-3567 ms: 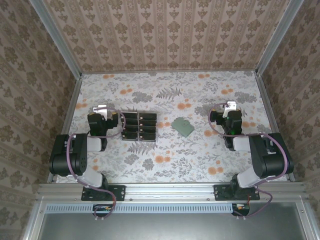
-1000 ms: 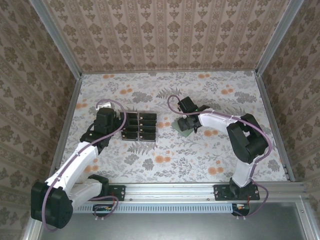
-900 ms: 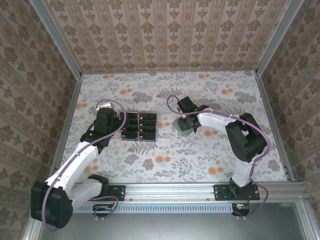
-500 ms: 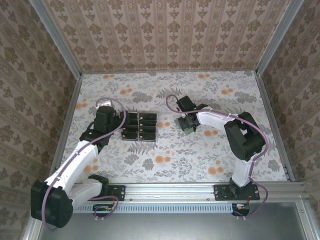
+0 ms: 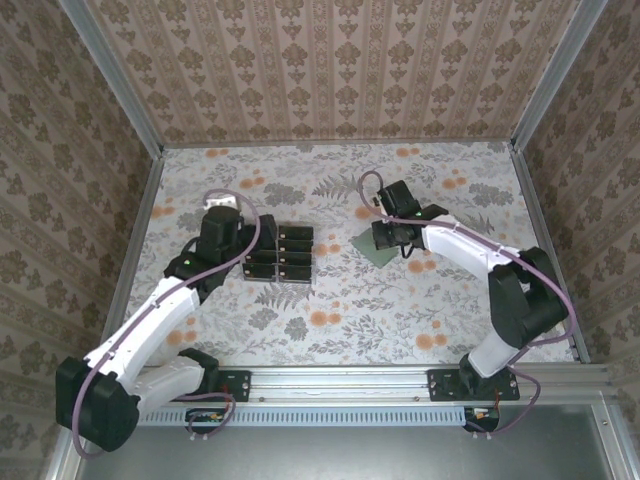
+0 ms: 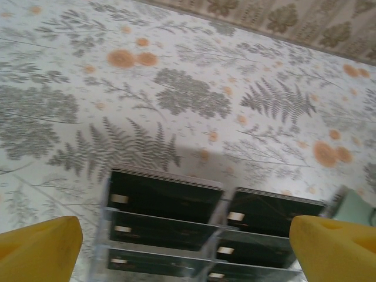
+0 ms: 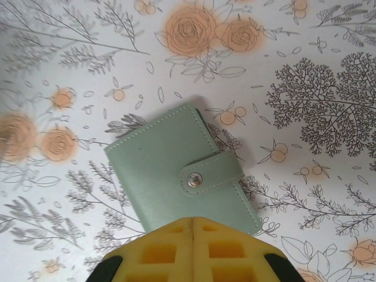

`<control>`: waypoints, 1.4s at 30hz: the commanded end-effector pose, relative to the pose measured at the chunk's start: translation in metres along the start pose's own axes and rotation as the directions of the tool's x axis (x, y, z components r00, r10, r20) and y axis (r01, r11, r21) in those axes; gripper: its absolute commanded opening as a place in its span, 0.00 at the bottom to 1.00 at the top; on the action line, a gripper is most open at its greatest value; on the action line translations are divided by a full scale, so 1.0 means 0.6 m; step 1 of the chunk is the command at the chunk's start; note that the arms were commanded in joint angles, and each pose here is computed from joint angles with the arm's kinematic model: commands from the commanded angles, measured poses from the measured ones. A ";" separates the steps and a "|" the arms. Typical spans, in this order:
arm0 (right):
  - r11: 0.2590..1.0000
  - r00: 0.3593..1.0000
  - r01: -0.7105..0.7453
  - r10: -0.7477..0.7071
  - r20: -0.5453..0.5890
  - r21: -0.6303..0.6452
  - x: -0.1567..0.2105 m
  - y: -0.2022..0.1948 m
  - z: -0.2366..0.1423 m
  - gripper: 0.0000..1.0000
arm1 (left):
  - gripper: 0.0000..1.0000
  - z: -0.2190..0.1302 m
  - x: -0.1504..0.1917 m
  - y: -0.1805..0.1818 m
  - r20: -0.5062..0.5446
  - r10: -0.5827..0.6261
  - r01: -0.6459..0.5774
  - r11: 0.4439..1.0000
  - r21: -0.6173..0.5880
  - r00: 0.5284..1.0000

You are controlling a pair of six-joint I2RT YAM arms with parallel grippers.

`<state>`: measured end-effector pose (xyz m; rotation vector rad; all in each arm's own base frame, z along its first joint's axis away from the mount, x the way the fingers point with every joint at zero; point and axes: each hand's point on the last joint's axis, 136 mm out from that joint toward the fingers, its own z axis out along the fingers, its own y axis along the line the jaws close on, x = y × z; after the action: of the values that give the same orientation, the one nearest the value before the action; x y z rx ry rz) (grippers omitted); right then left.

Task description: Put the credit cards into the card holder

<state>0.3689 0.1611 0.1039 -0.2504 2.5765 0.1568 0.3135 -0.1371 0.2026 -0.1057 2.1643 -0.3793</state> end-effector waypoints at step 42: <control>0.997 0.973 -0.053 0.065 -0.222 0.060 0.056 -0.049 0.126 0.05 | 1.00 0.020 0.023 -0.087 -0.057 0.000 0.005 0.996 0.085 0.998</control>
<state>0.3971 0.1494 0.0347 -0.2410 2.7377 0.0837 0.3063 -0.1851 0.1812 -0.0366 2.2440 -0.4421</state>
